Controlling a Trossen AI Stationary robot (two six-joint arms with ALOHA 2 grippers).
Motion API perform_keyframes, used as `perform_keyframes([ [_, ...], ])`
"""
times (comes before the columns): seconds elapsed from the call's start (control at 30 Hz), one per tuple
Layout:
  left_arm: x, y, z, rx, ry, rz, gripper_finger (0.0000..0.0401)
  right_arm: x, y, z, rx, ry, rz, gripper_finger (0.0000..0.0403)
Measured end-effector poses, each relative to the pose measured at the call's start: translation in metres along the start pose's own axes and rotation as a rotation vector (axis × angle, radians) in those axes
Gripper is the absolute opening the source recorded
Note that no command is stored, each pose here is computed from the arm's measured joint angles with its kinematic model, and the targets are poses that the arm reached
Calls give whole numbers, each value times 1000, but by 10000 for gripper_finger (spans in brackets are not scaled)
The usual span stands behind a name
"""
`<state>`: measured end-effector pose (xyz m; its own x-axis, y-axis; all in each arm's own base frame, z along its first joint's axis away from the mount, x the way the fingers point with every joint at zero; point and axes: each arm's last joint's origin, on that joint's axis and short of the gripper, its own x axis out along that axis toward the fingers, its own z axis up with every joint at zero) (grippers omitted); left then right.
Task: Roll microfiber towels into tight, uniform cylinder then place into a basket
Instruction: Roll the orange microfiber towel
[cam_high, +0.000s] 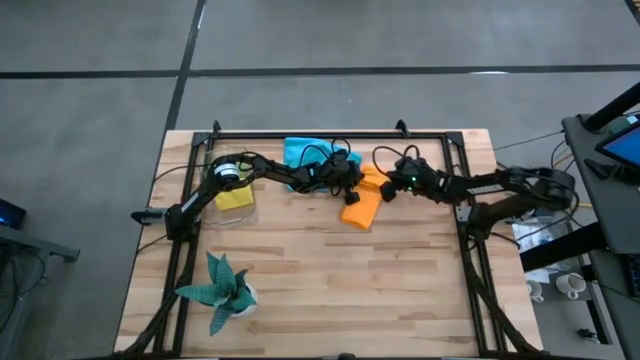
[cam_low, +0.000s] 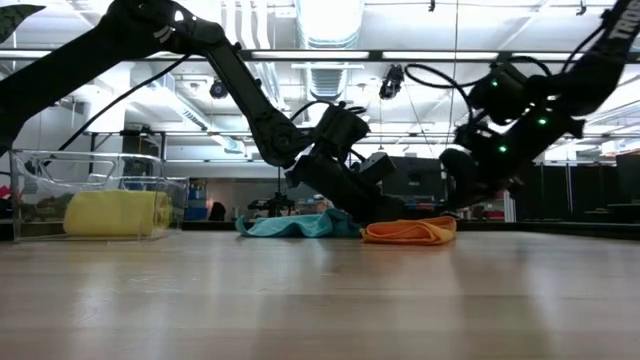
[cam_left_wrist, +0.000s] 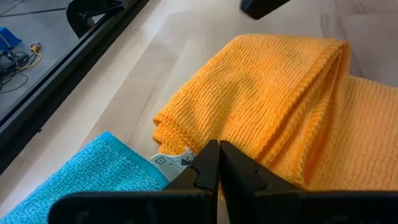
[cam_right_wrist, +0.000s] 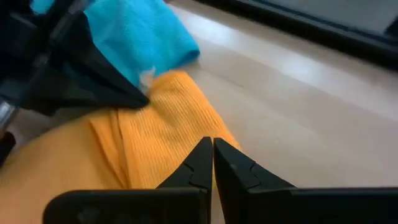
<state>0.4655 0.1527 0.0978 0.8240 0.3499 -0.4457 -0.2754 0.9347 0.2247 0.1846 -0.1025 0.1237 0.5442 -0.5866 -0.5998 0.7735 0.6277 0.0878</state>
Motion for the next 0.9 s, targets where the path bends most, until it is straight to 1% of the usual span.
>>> perform_keyframes([
  [0.13, 0, 0, 0, 0, -1, 0, 0, -3, -7, -18, 27, 35, -13, 8],
  [0.27, 0, 0, 0, 0, -1, -1, 0, 0, -10, -30, 54, 35, -9, 8],
  [0.43, 0, 0, 0, 0, -1, -1, 0, 5, -9, -34, 37, 56, 3, 8],
  [0.5, 0, 0, 0, 0, 0, 0, 0, 3, -9, -31, 24, 37, 4, 8],
  [0.7, 0, 0, 0, 0, 0, -1, 0, -7, -6, -9, 34, -88, 21, 8],
  [0.8, 0, 0, 0, 0, 0, -1, 0, -6, -4, -4, 39, -98, 24, 8],
  [0.9, 0, 0, 0, 0, 0, -1, 0, 1, -3, -6, 34, -67, 10, 8],
])
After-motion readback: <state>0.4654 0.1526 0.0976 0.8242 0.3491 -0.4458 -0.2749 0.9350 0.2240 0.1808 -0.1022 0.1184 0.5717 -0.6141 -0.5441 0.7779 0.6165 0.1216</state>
